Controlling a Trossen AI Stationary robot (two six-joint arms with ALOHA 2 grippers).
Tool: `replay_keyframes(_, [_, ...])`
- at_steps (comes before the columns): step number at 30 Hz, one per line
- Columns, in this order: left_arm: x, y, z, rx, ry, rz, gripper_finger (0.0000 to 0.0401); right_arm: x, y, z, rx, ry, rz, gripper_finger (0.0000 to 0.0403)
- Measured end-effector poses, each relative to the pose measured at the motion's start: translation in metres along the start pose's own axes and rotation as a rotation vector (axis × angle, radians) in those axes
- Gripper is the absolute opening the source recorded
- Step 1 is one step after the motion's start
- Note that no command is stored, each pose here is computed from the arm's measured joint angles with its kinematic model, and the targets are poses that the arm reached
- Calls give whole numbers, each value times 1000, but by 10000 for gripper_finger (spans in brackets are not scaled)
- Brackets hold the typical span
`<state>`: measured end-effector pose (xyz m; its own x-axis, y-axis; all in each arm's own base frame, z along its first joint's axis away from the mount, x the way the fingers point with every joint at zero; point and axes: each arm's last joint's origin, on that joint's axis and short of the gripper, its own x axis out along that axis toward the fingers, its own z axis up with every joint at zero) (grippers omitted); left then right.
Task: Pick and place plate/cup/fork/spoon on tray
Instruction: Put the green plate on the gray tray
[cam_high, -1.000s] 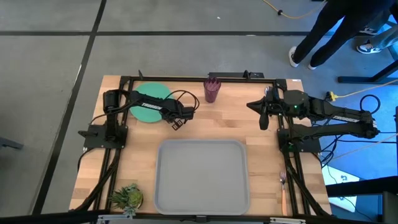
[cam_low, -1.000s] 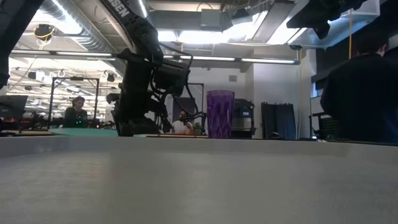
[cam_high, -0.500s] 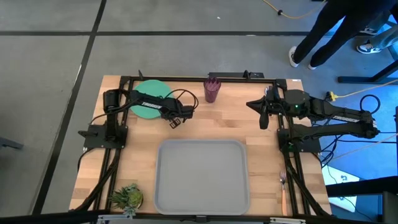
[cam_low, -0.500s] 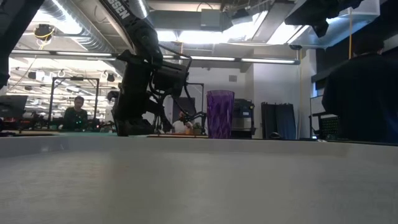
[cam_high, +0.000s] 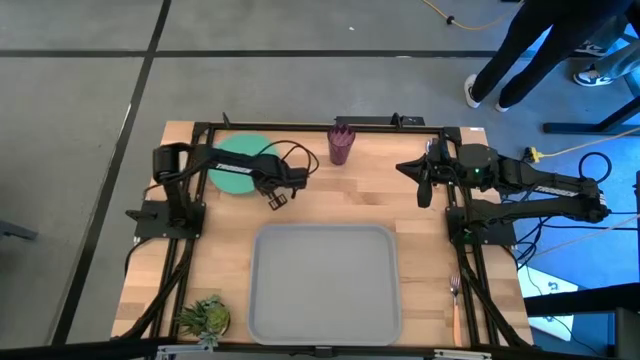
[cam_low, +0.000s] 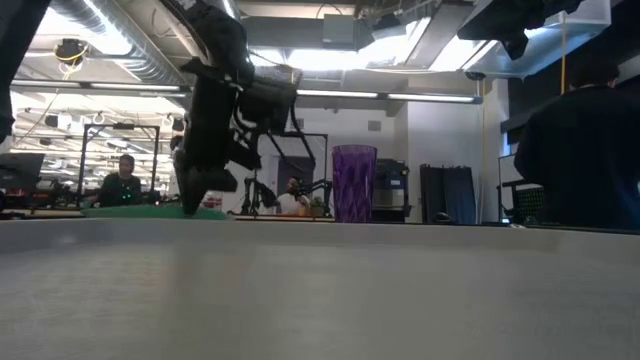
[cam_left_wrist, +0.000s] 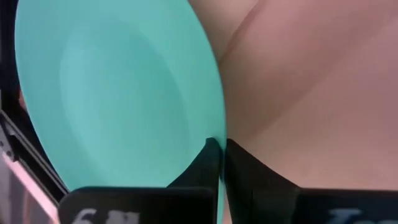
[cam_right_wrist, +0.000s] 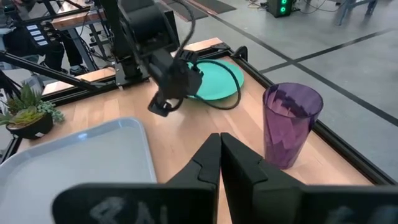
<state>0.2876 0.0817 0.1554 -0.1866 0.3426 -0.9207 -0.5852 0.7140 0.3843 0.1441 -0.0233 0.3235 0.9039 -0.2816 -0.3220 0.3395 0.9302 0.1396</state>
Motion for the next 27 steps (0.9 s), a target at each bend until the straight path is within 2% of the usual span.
replay_keyframes(6, [-23,7,-7,30,-49,-71,1,0,0,0,-1,0,0,17])
replay_keyframes(14, [-59,3,-28,212,-154,-109,0,0,0,0,-4,0,0,17])
replay_keyframes(21, [-90,-11,-58,325,-227,-162,0,0,0,0,-4,0,0,17])
replay_keyframes(27, [-103,-30,-81,368,-255,-181,0,0,0,0,-6,-1,0,17])
